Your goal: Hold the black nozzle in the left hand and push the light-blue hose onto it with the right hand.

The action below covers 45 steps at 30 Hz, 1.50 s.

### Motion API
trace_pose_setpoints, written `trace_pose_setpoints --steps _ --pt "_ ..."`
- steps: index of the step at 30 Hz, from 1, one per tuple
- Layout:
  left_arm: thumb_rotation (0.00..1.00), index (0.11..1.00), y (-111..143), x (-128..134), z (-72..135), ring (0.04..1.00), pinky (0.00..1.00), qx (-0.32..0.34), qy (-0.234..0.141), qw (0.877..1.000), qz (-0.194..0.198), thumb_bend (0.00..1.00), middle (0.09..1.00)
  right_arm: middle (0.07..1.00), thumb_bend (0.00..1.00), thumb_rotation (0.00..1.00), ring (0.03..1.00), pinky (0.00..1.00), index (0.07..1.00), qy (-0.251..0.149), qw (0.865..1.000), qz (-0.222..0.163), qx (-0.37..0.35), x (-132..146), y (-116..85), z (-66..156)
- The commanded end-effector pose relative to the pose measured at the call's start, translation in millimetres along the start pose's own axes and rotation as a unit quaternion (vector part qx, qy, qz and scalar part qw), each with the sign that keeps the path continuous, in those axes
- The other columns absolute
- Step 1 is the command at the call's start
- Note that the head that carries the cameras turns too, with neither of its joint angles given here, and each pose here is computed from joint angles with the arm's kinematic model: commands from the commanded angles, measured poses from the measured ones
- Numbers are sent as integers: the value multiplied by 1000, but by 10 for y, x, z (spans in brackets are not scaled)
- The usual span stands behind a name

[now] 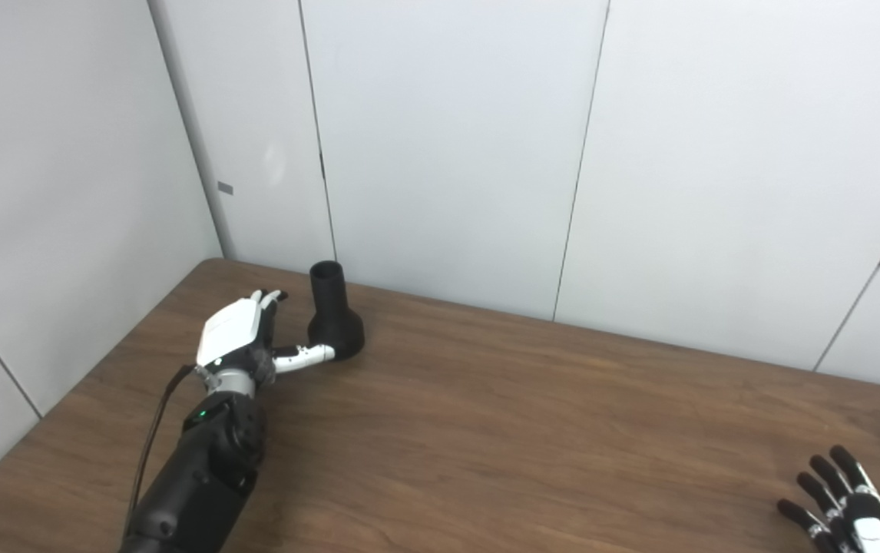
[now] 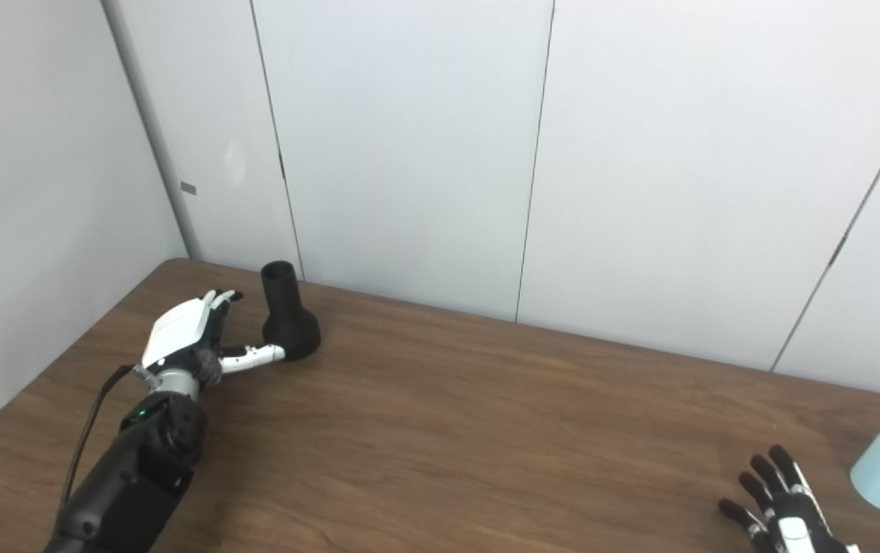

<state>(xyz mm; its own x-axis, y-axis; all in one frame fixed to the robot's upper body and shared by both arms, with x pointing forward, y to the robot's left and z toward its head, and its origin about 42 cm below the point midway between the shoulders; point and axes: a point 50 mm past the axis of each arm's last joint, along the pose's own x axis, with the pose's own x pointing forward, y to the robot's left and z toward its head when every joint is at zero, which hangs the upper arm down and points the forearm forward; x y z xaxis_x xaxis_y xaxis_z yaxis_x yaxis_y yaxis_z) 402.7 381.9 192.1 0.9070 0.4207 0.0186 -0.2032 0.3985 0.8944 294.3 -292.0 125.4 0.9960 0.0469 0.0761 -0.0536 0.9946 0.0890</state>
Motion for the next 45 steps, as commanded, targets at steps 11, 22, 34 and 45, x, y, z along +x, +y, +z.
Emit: trace_pose_setpoints --steps 11,22,34,45 --pt "587 907 159 268 400 1000 1000 -16 -28 999 31 985 945 912 625 772 914 796 940 -13 1000 4 -13 7 28 105" --pt "615 891 -12 409 590 997 1000 -4 -24 1000 10 1000 908 908 546 757 904 803 942 -21 999 10 -25 -10 44 135" --pt "517 883 -53 465 652 1000 1000 -53 13 998 32 937 908 930 564 748 916 828 957 -18 999 13 -35 -23 57 136" --pt "463 821 -87 501 633 919 1000 -46 25 998 32 897 852 921 548 727 916 833 956 -16 999 17 -36 -10 114 141"
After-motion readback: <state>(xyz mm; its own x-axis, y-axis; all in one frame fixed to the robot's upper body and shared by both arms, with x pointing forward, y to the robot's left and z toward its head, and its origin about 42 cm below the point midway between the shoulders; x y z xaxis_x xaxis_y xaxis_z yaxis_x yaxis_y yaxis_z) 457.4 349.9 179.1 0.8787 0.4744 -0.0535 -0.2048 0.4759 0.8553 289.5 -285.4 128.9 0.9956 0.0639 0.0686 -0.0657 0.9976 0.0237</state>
